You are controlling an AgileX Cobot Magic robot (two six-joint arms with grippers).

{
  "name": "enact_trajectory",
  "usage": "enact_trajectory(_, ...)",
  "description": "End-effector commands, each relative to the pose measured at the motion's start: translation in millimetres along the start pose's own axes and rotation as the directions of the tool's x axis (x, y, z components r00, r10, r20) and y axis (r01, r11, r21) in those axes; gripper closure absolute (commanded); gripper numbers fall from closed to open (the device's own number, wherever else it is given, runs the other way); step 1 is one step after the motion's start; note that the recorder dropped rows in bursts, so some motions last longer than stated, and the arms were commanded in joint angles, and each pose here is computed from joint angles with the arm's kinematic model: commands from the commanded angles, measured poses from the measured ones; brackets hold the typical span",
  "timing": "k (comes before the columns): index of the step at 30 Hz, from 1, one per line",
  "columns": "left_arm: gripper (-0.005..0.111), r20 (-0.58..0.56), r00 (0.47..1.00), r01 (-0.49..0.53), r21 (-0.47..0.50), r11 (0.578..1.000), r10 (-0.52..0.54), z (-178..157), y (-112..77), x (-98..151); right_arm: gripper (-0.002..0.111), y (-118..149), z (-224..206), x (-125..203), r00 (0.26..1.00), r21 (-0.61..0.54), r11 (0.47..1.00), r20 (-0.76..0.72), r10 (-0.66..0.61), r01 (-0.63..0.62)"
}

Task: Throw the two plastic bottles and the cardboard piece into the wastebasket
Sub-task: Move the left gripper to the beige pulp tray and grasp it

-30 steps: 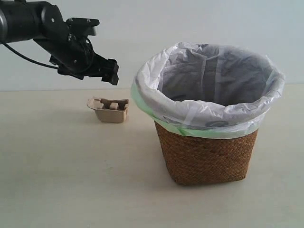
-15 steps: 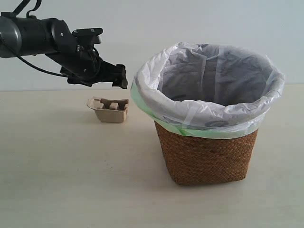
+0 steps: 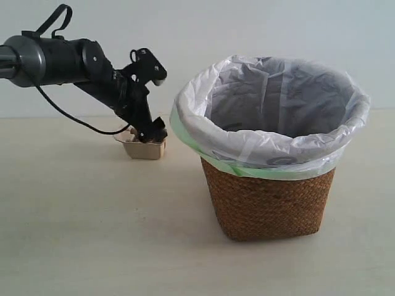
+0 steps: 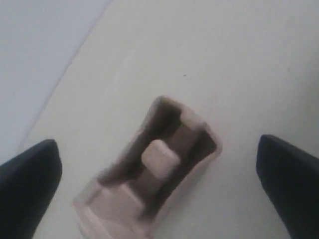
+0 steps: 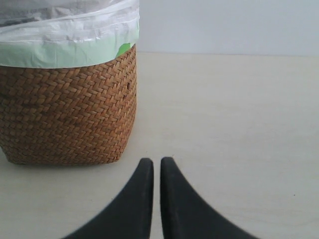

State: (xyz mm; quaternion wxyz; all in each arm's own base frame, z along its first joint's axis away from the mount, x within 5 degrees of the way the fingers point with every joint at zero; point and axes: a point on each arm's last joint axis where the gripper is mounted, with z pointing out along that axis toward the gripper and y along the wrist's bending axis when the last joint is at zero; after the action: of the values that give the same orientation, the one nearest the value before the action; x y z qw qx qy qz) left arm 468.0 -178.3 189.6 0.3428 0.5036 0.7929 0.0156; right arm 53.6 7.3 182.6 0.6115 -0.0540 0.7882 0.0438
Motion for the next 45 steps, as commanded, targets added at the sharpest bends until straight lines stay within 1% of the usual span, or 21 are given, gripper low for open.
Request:
enact_trajectory(1,-0.003,0.031,0.96,-0.277,-0.019,0.961,0.277,1,-8.8,-12,0.106,0,-1,-1,1.0,0.001,1.0,0.014,-0.013,0.013)
enact_trajectory(4,-0.003,0.022,0.96,-0.28,-0.006,0.96,0.28,5,-9.9,-9,0.106,0,-1,-1,1.0,0.001,1.0,0.014,-0.013,0.013)
enact_trajectory(7,-0.003,-0.002,0.958,-0.286,0.038,0.957,0.286,9,-14.2,-4,0.106,0,-1,-1,1.0,0.001,1.0,0.014,-0.013,0.013)
enact_trajectory(14,-0.003,-0.053,0.919,-0.388,0.061,0.92,0.391,23,-17.5,8,0.106,0,-1,-1,1.0,0.001,1.0,0.014,-0.013,0.013)
enact_trajectory(19,-0.003,-0.055,0.917,-0.392,0.046,0.919,0.394,38,-20.1,14,0.106,0,-1,-1,1.0,0.001,1.0,0.014,-0.013,0.013)
enact_trajectory(25,-0.003,-0.04,0.919,-0.393,-0.016,0.92,0.392,54,-20.2,18,0.106,0,-1,-1,1.0,0.001,1.0,0.014,-0.013,0.013)
enact_trajectory(30,-0.003,-0.057,0.92,-0.387,0.018,0.922,0.387,71,-28.1,30,0.106,0,-1,-1,1.0,0.001,1.0,0.014,-0.013,0.013)
enact_trajectory(35,-0.003,-0.051,0.923,-0.383,-0.004,0.924,0.382,76,-28.1,31,0.106,0,-1,-1,1.0,0.001,1.0,0.014,-0.013,0.013)
enact_trajectory(36,-0.001,-0.051,0.923,-0.383,-0.004,0.924,0.382,76,-28.1,31,0.106,0,-1,-1,1.0,0.001,1.0,0.014,-0.013,0.013)
enact_trajectory(37,0.003,-0.051,0.926,-0.375,-0.004,0.927,0.374,76,-28.1,31,0.106,0,-1,-1,1.0,0.001,1.0,0.014,-0.013,0.013)
enact_trajectory(39,0.019,-0.051,0.937,-0.347,-0.006,0.938,0.347,76,-28.1,31,0.106,0,-1,-1,1.0,0.001,1.0,0.014,-0.013,0.013)
enact_trajectory(40,0.033,-0.053,0.942,-0.333,-0.001,0.943,0.332,76,-28.5,31,0.106,0,-1,-1,1.0,0.001,1.0,0.014,-0.013,0.013)
enact_trajectory(41,0.054,-0.059,0.944,-0.325,0.016,0.946,0.325,76,-30.1,33,0.106,0,-1,-1,1.0,0.001,1.0,0.016,-0.013,0.013)
enact_trajectory(42,0.062,-0.062,0.944,-0.324,0.024,0.946,0.325,76,-30.7,33,0.106,0,-1,-1,1.0,0.001,1.0,0.016,-0.013,0.013)
enact_trajectory(43,0.078,-0.067,0.943,-0.323,0.037,0.946,0.325,76,-31.7,34,0.106,0,-1,-1,1.0,0.001,1.0,0.016,-0.013,0.013)
enact_trajectory(45,0.101,-0.077,0.943,-0.319,0.06,0.946,0.323,76,-33.5,35,0.106,0,-1,-1,1.0,0.001,1.0,0.016,-0.013,0.013)
